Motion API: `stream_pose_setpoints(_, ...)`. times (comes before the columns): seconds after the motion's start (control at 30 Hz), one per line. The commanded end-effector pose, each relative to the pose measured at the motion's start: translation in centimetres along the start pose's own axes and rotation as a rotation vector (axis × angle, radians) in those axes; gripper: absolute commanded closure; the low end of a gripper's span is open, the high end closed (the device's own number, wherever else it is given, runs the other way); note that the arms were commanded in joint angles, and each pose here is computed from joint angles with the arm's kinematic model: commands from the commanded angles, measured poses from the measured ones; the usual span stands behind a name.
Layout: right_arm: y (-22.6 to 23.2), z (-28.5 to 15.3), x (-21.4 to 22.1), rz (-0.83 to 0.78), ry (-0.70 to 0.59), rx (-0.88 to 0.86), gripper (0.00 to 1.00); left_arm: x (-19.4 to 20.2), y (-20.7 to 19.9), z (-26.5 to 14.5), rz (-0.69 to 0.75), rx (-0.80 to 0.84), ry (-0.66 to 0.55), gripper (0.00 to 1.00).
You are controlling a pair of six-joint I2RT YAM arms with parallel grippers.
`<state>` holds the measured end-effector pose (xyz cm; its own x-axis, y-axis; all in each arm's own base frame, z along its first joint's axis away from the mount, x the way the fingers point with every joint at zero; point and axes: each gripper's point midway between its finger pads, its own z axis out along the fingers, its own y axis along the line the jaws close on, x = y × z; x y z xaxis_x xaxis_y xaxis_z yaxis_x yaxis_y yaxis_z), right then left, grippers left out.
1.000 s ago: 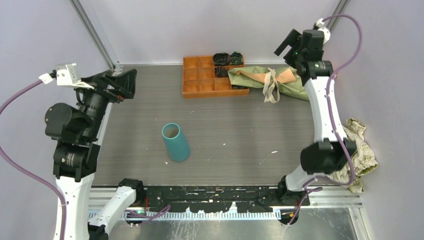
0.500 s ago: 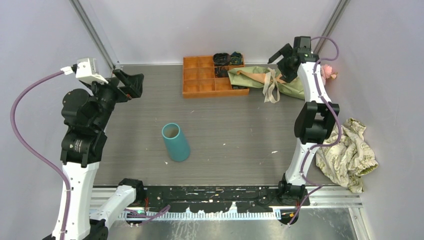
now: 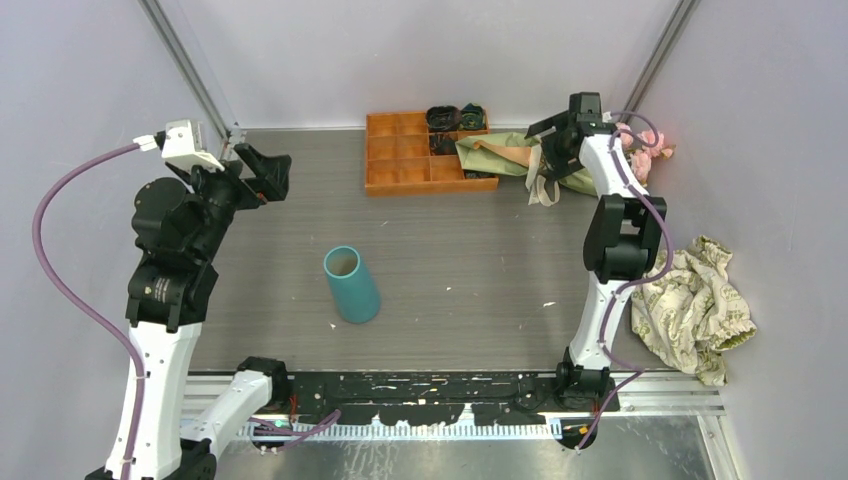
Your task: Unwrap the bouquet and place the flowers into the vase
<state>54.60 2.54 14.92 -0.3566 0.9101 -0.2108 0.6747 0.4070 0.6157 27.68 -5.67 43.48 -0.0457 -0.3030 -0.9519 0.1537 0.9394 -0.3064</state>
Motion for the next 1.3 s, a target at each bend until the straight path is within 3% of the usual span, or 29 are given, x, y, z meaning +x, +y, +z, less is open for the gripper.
stream_pose_setpoints(0.0,-0.4,1.2,-0.9,0.090,-0.078,0.026,0.00,-1.6,0.2,-0.7,0.023,-0.018,-0.053,0.02)
stream_pose_setpoints(0.13,-0.8,3.4,-1.8,0.102,-0.126,0.065,0.01,-1.6,0.3,-0.5,0.022,-0.022,-0.048,0.02)
stream_pose_setpoints(0.5,-2.2,9.7,-0.4,0.048,-0.108,0.183,0.00,-1.5,1.0,-0.7,0.030,-0.062,-0.044,0.03)
stream_pose_setpoints(0.53,-2.6,10.2,-0.1,0.044,-0.099,0.186,0.06,-1.5,1.0,-0.8,0.031,-0.063,-0.044,0.03)
stream_pose_setpoints(0.6,-2.9,10.9,0.3,0.037,-0.087,0.178,0.28,-1.6,1.1,-1.0,0.032,-0.066,-0.047,0.03)
stream_pose_setpoints(0.7,-3.2,10.7,0.3,0.024,-0.099,0.169,0.87,-1.7,1.1,-1.2,0.032,-0.069,-0.050,0.03)
stream_pose_setpoints(0.73,-2.7,10.1,-0.1,0.014,-0.112,0.159,0.96,-1.6,1.1,-1.3,0.031,-0.069,-0.049,0.03)
stream_pose_setpoints(0.93,0.4,4.9,-2.2,-0.066,-0.195,0.102,0.99,-1.8,0.9,-1.5,0.012,-0.062,-0.054,0.04)
stream_pose_setpoints(1.27,4.6,-10.2,-3.2,-0.239,-0.317,-0.101,0.99,-1.9,0.3,-1.9,-0.038,-0.039,-0.057,0.05)
